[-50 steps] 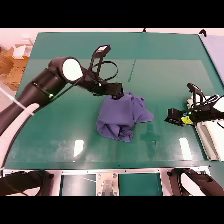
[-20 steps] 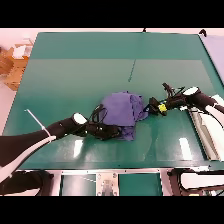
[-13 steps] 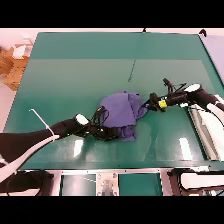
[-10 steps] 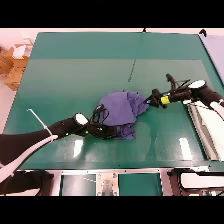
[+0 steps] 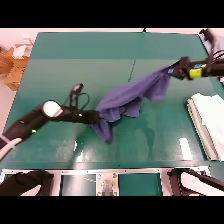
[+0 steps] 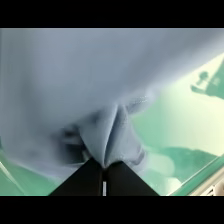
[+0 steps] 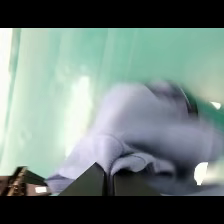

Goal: Fold the shirts.

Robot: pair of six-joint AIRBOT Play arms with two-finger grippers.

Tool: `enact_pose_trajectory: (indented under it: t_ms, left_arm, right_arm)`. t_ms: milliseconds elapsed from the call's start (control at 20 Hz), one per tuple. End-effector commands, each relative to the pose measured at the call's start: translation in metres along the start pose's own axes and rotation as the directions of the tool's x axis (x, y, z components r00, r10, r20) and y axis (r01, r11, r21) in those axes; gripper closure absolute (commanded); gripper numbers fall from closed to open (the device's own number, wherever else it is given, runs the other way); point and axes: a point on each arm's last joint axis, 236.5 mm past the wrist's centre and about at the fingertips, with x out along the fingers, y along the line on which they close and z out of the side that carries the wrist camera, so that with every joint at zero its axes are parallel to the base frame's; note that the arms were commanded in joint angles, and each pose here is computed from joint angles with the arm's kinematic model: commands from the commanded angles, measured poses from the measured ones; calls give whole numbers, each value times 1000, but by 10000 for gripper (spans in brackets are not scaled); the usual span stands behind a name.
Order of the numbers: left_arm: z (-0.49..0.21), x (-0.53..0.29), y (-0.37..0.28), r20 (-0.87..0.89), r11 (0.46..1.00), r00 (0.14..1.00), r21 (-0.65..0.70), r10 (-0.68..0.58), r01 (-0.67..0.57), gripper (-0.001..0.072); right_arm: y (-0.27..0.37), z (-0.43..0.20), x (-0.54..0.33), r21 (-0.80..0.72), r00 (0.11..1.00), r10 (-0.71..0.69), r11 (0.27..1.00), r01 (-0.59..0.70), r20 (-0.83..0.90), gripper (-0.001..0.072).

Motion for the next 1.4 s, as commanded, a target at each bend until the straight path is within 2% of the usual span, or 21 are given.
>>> enact_pose_trajectory:
  t_ms: [0, 200, 350, 500, 650, 850, 950, 1050, 1100, 1200, 1350]
  left_arm:
    - [32, -61, -6, 96, 989, 992, 114, 88, -98, 688]
    - [104, -182, -68, 383, 938, 917, 265, 110, -223, 687]
    - [139, -287, -118, 592, 895, 803, 316, 74, -316, 687]
    - [146, -370, -156, 724, 872, 690, 331, 11, -362, 687]
    - [143, -407, -152, 772, 851, 633, 295, 56, -435, 686]
    - [153, -389, -81, 732, 748, 597, 184, 328, -637, 686]
    - [157, -348, -37, 655, 668, 602, 194, 456, -718, 686]
    - [162, -286, 6, 563, 636, 633, 230, 530, -737, 686]
    - [163, -252, 33, 508, 643, 658, 238, 557, -728, 686]
    - [161, -181, 84, 380, 718, 735, 219, 561, -661, 687]
    - [164, -91, 133, 210, 818, 849, 236, 485, -525, 686]
  right_arm:
    - [56, 25, -52, -153, 990, 13, 988, 8, 138, 690]
    - [142, 45, -129, -365, 940, 65, 929, 66, 335, 690]
    - [205, 56, -201, -472, 838, 122, 864, 173, 531, 690]
    - [243, 56, -258, -497, 720, 149, 815, 298, 677, 690]
    - [236, 57, -263, -479, 708, 115, 809, 340, 697, 689]
    - [174, 76, -217, -392, 778, 29, 875, 284, 627, 689]
    - [116, 88, -175, -291, 824, -37, 926, 241, 565, 689]
    - [43, 98, -126, -153, 859, -110, 965, 213, 500, 689]
    - [4, 97, -97, -79, 880, -146, 976, 203, 452, 689]
    - [-62, 81, -37, 42, 930, -189, 982, 186, 316, 689]
    - [-136, 49, 47, 177, 973, -197, 969, 174, 117, 689]
